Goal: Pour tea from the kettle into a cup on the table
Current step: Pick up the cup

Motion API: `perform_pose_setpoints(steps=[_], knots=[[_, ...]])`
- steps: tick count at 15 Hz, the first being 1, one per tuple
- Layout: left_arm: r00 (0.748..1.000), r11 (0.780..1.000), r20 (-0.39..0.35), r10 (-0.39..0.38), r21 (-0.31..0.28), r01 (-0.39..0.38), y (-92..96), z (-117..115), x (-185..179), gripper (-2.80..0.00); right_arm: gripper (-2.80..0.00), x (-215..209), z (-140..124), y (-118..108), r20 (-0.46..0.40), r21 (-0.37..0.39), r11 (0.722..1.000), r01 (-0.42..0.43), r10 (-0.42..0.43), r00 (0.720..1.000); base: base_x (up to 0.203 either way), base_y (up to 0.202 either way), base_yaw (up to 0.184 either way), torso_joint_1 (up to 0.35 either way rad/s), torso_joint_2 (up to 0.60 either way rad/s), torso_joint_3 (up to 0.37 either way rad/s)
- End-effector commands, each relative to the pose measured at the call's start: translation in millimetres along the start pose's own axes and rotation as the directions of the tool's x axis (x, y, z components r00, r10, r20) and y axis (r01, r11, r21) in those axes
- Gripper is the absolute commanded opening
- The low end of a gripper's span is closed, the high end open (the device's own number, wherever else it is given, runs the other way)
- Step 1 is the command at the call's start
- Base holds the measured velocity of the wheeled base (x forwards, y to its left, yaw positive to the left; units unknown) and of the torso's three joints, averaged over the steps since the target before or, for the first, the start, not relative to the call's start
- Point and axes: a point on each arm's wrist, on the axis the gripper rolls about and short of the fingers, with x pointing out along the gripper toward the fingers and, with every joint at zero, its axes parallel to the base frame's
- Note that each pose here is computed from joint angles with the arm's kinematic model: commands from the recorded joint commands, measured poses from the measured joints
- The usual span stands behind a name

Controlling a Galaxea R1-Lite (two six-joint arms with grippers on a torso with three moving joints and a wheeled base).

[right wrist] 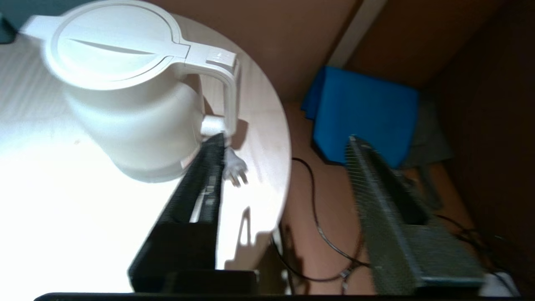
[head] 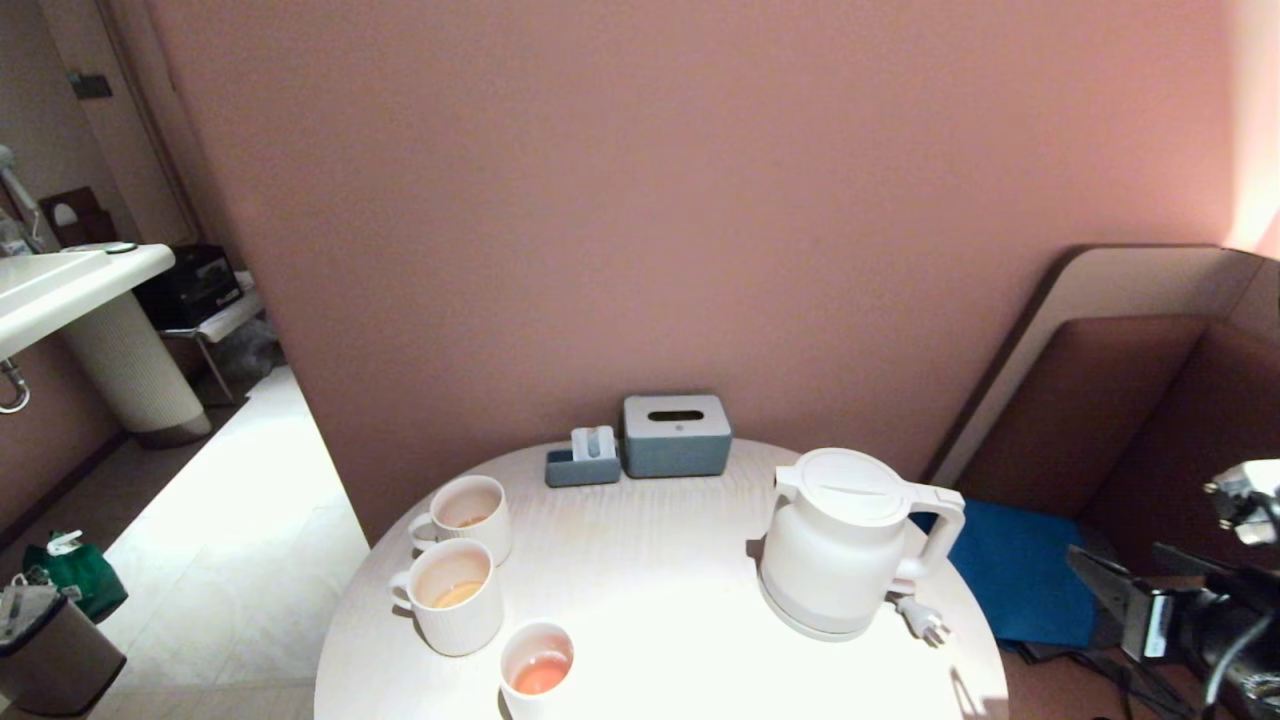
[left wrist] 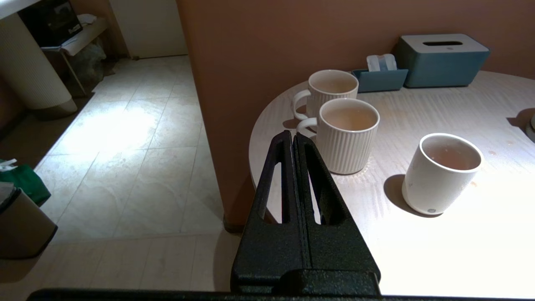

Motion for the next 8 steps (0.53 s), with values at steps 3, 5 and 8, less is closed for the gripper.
perform_pose_setpoints(steps=[3, 5, 8], knots=[[1.000, 1.000, 0.000, 0.000, 0.000, 0.000, 0.0, 0.1, 0.1, -2.80, -2.80, -105.1, -10.6, -29.3, 0.079, -0.007, 1.000, 0.000, 0.000, 0.997, 0.000, 0.000, 0.000, 0.000, 0.00, 0.000], [1.000, 1.000, 0.000, 0.000, 0.000, 0.000, 0.0, 0.1, 0.1, -2.80, -2.80, -137.0, -28.8, -38.2, 0.146, -0.022, 1.000, 0.009, -0.006, 0.989, 0.000, 0.000, 0.000, 0.000, 0.00, 0.000], [1.000, 1.000, 0.000, 0.000, 0.000, 0.000, 0.0, 0.1, 0.1, -2.80, -2.80, -154.6, -43.9, -43.2, 0.099, 0.005, 0.994, 0.112, -0.111, 0.989, 0.000, 0.000, 0.000, 0.000, 0.00, 0.000]])
